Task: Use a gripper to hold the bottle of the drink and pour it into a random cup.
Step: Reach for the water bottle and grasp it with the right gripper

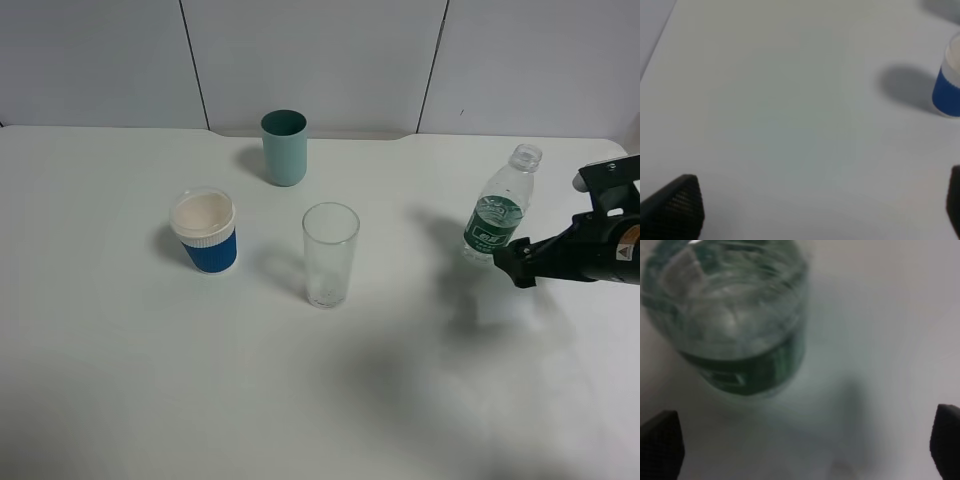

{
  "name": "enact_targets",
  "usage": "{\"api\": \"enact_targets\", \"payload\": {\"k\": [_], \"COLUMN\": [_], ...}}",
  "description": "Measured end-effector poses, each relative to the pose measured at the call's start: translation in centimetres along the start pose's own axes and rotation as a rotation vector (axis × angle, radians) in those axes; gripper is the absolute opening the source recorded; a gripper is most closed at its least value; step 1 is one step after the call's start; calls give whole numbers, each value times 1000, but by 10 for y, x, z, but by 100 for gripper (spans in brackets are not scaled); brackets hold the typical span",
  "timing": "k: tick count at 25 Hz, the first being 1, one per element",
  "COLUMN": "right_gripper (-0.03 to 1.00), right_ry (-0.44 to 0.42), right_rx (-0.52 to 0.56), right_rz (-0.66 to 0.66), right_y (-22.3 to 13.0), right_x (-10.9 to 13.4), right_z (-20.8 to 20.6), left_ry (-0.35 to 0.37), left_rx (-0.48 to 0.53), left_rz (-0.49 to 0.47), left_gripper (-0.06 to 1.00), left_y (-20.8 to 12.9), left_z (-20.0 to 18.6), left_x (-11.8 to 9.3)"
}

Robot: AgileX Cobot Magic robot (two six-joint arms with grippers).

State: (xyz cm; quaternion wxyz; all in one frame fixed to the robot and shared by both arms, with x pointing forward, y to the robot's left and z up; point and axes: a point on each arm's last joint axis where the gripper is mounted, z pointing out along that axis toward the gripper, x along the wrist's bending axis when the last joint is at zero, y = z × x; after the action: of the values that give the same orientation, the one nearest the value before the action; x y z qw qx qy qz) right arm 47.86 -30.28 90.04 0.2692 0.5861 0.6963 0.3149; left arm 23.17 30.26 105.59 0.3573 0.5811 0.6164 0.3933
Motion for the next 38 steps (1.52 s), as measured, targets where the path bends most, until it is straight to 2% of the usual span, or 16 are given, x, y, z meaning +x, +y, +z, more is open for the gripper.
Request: {"api": "enact_targets", "payload": {"k": [9, 13, 17, 25, 31, 35, 38], "right_gripper": [99, 99, 99, 99, 99, 92, 77], "right_ry": [62, 58, 64, 103, 90, 86, 86], "right_rx": [-95, -187, -271, -356, -411, -411, -411], "right_rz": [-144, -201, -201, -153, -197, -205, -205], "right_y": [-3, 1, 3, -10, -8, -8, -8], "right_x": [5, 5, 6, 9, 9, 9, 9], "right_z": [17, 21, 27, 44, 45, 45, 45], "left_ry": [0, 0, -2, -1, -1, -1, -1], "left_rx": [0, 0, 0, 0, 0, 0, 0], "left_rz": [0, 0, -1, 0, 0, 0, 0], "left_gripper": [98, 98, 98, 98, 98, 98, 98], "left_y": [0, 0, 0, 0, 0, 0, 0], "left_z": [0, 0, 0, 0, 0, 0, 0], "left_x": [0, 0, 0, 0, 0, 0, 0]}}
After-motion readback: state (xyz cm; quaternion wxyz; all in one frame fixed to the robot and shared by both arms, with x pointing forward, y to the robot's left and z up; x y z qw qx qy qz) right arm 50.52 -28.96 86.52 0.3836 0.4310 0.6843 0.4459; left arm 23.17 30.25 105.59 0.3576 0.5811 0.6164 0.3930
